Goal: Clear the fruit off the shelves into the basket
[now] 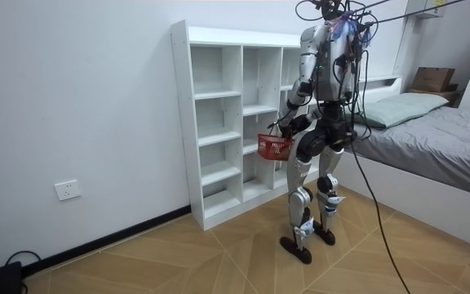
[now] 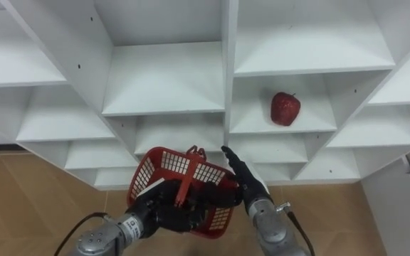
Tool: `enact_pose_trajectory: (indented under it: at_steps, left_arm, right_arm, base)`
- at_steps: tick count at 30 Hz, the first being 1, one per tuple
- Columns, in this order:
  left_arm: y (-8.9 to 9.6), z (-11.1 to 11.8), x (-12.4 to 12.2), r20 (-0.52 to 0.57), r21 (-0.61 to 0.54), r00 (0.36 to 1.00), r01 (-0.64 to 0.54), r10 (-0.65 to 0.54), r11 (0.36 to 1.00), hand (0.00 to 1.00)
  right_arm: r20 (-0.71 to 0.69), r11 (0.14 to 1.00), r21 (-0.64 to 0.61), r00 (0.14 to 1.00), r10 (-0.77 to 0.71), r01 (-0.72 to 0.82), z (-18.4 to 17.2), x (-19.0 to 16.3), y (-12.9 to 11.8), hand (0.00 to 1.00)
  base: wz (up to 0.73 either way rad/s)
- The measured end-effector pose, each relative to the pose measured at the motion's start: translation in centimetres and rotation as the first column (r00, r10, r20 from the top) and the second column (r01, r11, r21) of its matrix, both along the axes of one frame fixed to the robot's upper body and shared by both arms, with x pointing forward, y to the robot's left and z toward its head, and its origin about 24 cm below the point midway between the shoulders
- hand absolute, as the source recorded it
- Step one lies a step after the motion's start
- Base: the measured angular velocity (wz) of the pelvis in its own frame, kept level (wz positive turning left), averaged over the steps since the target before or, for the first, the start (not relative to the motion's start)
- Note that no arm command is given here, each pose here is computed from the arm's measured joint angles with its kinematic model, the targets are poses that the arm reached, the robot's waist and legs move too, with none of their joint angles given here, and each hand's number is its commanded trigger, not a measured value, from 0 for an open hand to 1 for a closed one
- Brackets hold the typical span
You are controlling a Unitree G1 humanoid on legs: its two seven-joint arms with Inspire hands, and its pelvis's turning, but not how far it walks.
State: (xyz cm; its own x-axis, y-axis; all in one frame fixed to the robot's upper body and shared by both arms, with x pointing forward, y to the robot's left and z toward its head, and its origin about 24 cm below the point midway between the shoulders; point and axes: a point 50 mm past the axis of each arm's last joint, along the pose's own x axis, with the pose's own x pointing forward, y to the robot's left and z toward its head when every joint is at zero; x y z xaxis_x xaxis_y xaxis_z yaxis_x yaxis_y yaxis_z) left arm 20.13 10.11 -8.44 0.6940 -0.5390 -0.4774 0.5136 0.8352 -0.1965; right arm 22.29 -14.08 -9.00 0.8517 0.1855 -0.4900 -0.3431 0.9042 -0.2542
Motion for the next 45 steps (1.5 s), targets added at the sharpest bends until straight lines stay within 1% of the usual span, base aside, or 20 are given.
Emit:
enact_pose_trajectory:
  at_steps: [9, 14, 19, 26, 31, 35, 38, 41, 45]
  left_arm:
    - [0.3, -0.4, -0.2, -0.017, 0.015, 1.000, -0.005, 0.005, 1.000, 1.00]
    - [1.0, -1.0, -0.6, -0.039, 0.042, 0.999, -0.024, 0.026, 0.999, 1.00]
    - [1.7, -1.3, -0.6, -0.053, 0.056, 0.997, -0.060, 0.063, 0.997, 1.00]
    - [2.8, -1.1, -0.3, -0.037, 0.050, 0.992, -0.116, 0.118, 0.992, 1.00]
    - [3.3, -1.2, -0.5, -0.035, 0.066, 0.991, -0.127, 0.129, 0.990, 1.00]
    - [4.0, -1.6, -1.5, -0.050, 0.087, 0.989, -0.136, 0.140, 0.987, 1.00]
    - [4.1, -1.9, -2.3, -0.070, 0.093, 0.987, -0.139, 0.145, 0.986, 1.00]
    - [4.5, -2.1, -2.7, -0.076, 0.100, 0.984, -0.152, 0.160, 0.983, 1.00]
    - [4.8, -2.1, -2.8, -0.078, 0.104, 0.983, -0.160, 0.168, 0.982, 1.00]
  right_arm:
    - [-0.012, 0.998, -0.025, 0.999, 0.052, -0.052, -0.2, -0.3, 0.3, 0.00]
    - [-0.038, 0.991, -0.061, 0.993, 0.113, -0.115, -0.5, -0.6, 0.4, 0.00]
    - [-0.040, 0.988, -0.060, 0.989, 0.140, -0.142, -0.4, -0.7, 0.6, 0.00]
    - [0.045, 0.991, 0.013, 0.991, 0.130, -0.130, 1.2, -0.3, 1.2, 0.00]
    - [0.036, 0.990, 0.006, 0.989, 0.141, -0.141, 1.1, -0.6, 0.8, 0.00]
    - [0.064, 0.991, 0.010, 0.989, 0.130, -0.131, 1.7, -0.9, 0.3, 0.00]
    - [0.067, 0.995, 0.016, 0.993, 0.101, -0.102, 1.7, -0.9, 0.0, 0.00]
    - [0.066, 0.997, 0.016, 0.995, 0.073, -0.075, 1.6, -1.3, -0.7, 0.00]
    - [0.071, 0.998, 0.021, 0.996, 0.060, -0.062, 1.8, -1.4, -1.0, 0.00]
  base:
    - [0.00]
    - [-0.06]
    - [0.00]
    - [0.00]
    - [0.00]
    - [-0.01]
    - [0.00]
    - [-0.05]
    - [-0.07]
